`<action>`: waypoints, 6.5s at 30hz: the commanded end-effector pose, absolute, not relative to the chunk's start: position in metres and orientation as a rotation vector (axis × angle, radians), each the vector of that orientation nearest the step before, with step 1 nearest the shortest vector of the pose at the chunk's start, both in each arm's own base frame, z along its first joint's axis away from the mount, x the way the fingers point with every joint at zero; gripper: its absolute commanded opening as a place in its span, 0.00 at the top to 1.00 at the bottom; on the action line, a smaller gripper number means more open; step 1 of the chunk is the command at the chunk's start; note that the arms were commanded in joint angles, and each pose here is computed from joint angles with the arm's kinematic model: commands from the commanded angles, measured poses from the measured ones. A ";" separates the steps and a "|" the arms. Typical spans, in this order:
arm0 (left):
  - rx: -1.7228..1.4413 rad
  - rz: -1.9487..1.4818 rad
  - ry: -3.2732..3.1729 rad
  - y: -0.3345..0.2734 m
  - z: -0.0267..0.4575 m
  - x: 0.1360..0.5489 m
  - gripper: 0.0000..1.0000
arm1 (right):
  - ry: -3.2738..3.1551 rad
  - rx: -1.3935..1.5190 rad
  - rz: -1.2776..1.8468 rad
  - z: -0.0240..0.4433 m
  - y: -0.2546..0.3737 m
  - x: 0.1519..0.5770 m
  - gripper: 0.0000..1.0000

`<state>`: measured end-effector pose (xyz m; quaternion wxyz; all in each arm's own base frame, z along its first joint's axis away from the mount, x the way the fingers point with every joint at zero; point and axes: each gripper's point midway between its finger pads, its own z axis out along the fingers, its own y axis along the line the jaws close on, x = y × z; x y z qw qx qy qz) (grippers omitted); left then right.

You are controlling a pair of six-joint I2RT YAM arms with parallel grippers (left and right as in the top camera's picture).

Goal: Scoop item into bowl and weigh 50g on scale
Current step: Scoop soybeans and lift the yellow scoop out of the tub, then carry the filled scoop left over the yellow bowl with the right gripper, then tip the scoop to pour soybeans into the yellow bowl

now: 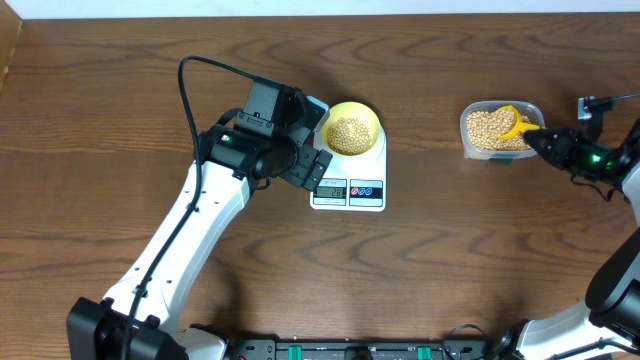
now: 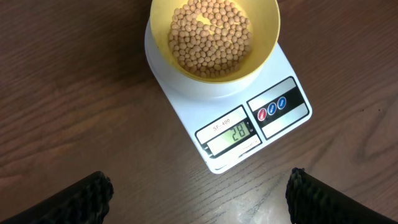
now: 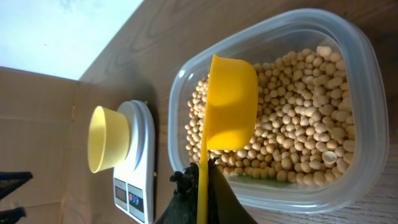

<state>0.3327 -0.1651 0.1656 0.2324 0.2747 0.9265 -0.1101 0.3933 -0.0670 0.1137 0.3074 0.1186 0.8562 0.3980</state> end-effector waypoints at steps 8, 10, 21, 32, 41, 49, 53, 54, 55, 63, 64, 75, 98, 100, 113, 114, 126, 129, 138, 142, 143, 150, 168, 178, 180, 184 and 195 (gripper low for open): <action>0.772 -0.285 2.528 -0.164 0.171 0.332 0.09 | 2.145 0.314 1.190 0.129 -0.073 0.388 0.99; 0.772 -0.285 2.528 -0.164 0.171 0.332 0.09 | 2.136 0.317 1.196 0.130 -0.075 0.387 0.99; 0.772 -0.285 2.528 -0.164 0.171 0.332 0.09 | 2.122 0.359 1.252 0.134 -0.072 0.387 0.99; 0.772 -0.285 2.528 -0.164 0.171 0.332 0.09 | 2.061 0.325 1.341 0.148 -0.065 0.386 0.99; 0.772 -0.285 2.528 -0.164 0.171 0.332 0.09 | 2.030 0.338 1.409 0.155 -0.061 0.384 0.99; 0.772 -0.285 2.529 -0.164 0.171 0.332 0.09 | 2.008 0.288 1.488 0.164 -0.043 0.387 0.99; 0.772 -0.285 2.528 -0.164 0.171 0.332 0.09 | 2.020 0.278 1.521 0.166 -0.029 0.393 0.99; 0.772 -0.285 2.528 -0.164 0.171 0.332 0.09 | 2.022 0.267 1.525 0.167 -0.026 0.395 0.99; 0.772 -0.285 2.528 -0.164 0.171 0.332 0.09 | 2.022 0.254 1.527 0.168 -0.023 0.396 0.99; 0.772 -0.285 2.528 -0.164 0.171 0.332 0.09 | 2.044 0.160 1.567 0.173 0.012 0.406 0.99; 0.772 -0.285 2.528 -0.164 0.171 0.332 0.09 | 2.046 0.149 1.574 0.174 0.016 0.407 0.99; 0.772 -0.285 2.528 -0.164 0.171 0.332 0.09 | 2.074 0.033 1.649 0.180 0.067 0.410 0.99; 0.772 -0.285 2.529 -0.164 0.171 0.332 0.09 | 2.056 -0.336 1.613 0.190 0.173 0.406 0.99; 0.772 -0.285 2.529 -0.164 0.171 0.332 0.09 | 2.044 -0.373 1.605 0.190 0.178 0.404 0.99; 0.772 -0.285 2.528 -0.164 0.171 0.332 0.09 | 1.971 -0.574 1.403 0.181 0.194 0.408 0.99; 0.772 -0.285 2.528 -0.164 0.171 0.332 0.09 | 1.964 -0.590 1.391 0.181 0.195 0.408 0.99; 0.772 -0.285 2.528 -0.164 0.171 0.332 0.09 | 1.816 -0.846 1.218 0.178 0.208 0.403 0.99; 0.772 -0.285 2.528 -0.164 0.171 0.332 0.09 | 1.821 -0.848 1.185 0.176 0.208 0.406 0.99; 0.772 -0.285 2.528 -0.164 0.171 0.332 0.09 | 1.824 -0.851 1.144 0.173 0.207 0.410 0.99; 0.772 -0.285 2.529 -0.164 0.171 0.332 0.09 | 1.816 -0.862 1.136 0.173 0.207 0.410 0.99; 0.772 -0.285 2.528 -0.164 0.171 0.332 0.09 | 1.809 -0.871 1.129 0.173 0.207 0.410 0.99; 0.772 -0.285 2.528 -0.164 0.171 0.332 0.09 | 1.792 -0.896 1.094 0.172 0.206 0.411 0.99; 0.772 -0.285 2.528 -0.164 0.171 0.332 0.09 | 1.747 -0.956 1.031 0.171 0.205 0.413 0.99; 0.772 -0.285 2.529 -0.164 0.171 0.332 0.09 | 1.714 -0.998 0.986 0.171 0.205 0.414 0.99; 0.772 -0.285 2.528 -0.164 0.171 0.332 0.09 | 1.704 -1.010 0.975 0.171 0.205 0.414 0.99; 0.772 -0.285 2.528 -0.164 0.171 0.332 0.09 | 1.701 -1.017 0.950 0.169 0.204 0.416 0.99; 0.772 -0.285 2.528 -0.164 0.171 0.332 0.09 | 1.721 -1.004 0.917 0.167 0.201 0.420 0.99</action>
